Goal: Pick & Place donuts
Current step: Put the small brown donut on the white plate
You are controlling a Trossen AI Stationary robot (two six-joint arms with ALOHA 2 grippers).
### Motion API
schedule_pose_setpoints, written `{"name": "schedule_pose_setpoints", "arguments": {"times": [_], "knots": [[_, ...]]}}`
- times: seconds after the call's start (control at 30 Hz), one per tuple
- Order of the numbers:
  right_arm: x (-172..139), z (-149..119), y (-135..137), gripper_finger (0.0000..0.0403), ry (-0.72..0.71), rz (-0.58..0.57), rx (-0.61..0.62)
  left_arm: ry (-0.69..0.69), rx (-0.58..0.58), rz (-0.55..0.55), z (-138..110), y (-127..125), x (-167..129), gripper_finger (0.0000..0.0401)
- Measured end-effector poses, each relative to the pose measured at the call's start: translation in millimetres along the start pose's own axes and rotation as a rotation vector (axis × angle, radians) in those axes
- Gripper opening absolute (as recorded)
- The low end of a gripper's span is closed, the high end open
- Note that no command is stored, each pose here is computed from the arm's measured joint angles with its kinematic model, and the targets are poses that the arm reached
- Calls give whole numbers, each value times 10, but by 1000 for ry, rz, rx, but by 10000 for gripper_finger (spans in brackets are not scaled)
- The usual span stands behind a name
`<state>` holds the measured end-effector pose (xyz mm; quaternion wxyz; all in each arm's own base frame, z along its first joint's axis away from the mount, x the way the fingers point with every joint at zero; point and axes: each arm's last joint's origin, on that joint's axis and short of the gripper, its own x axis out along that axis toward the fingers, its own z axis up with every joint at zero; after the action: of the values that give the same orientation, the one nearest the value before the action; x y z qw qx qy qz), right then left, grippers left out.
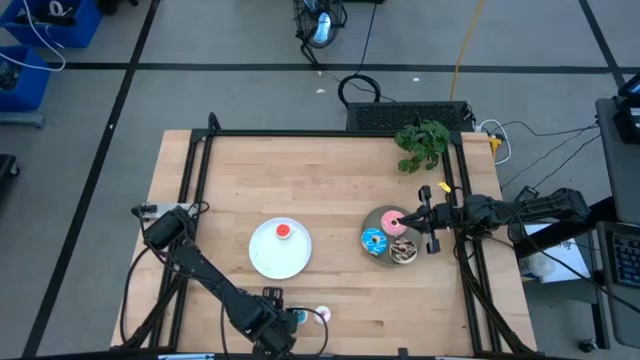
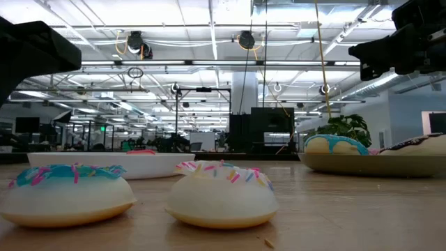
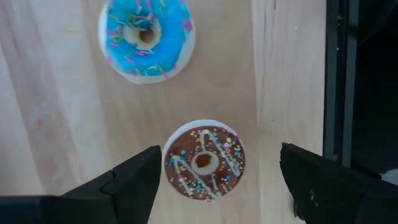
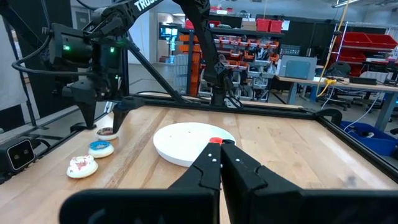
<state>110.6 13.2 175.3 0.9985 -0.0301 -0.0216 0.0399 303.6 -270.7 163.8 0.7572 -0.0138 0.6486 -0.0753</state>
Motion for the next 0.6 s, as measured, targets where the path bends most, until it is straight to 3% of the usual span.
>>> {"name": "schedule_pose_setpoints", "arguments": {"times": [0.6], "knots": [[0, -2, 0, 0, 2, 0, 0, 37, 64, 28, -46, 27, 183, 326]]}}
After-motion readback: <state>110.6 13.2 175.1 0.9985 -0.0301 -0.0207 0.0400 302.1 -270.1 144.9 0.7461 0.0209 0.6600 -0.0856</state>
